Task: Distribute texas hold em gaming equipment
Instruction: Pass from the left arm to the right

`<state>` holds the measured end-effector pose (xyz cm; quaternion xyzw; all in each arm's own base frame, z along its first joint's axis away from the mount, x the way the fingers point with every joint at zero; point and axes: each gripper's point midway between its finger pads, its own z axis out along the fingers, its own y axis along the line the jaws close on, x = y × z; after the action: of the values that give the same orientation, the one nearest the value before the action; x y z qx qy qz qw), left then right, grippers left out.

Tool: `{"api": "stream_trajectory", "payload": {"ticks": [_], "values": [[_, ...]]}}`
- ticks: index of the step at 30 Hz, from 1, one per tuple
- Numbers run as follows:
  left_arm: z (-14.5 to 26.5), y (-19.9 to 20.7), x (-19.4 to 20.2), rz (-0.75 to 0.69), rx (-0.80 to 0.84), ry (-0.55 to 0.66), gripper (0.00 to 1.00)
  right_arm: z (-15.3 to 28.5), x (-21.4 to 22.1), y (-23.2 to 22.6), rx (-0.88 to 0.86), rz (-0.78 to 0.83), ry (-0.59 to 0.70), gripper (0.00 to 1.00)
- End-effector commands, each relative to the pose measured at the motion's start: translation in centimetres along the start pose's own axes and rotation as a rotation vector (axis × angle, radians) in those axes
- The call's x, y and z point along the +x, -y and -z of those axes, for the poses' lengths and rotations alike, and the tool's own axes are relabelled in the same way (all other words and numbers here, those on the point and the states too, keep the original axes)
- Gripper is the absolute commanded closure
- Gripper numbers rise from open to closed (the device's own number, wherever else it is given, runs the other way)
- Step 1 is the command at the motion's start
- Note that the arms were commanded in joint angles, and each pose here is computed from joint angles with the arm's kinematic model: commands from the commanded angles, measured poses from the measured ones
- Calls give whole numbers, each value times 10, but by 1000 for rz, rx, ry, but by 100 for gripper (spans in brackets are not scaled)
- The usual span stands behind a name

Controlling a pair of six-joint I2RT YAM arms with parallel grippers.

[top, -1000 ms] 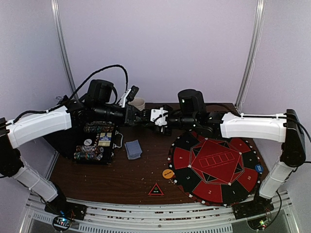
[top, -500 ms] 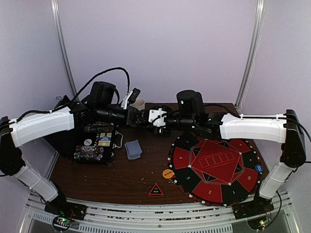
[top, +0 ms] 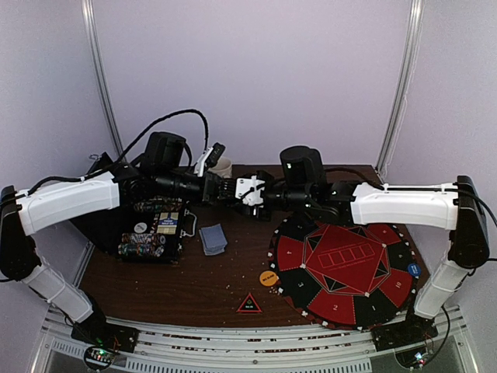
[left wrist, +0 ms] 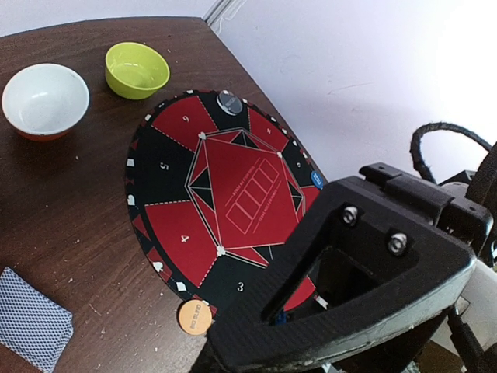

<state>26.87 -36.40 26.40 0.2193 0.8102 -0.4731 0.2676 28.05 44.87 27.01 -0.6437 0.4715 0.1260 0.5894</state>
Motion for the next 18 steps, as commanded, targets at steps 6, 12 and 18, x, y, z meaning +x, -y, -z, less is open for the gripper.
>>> {"api": "stream_trajectory", "payload": {"ticks": [6,12,18], "values": [[1,7,-4,-23,36,17,97,6,4,13,56,74,-51,53],[1,6,-2,-23,37,14,97,8,6,9,39,106,-57,46],[4,7,-2,-26,34,20,97,9,4,7,34,135,-46,44]]}}
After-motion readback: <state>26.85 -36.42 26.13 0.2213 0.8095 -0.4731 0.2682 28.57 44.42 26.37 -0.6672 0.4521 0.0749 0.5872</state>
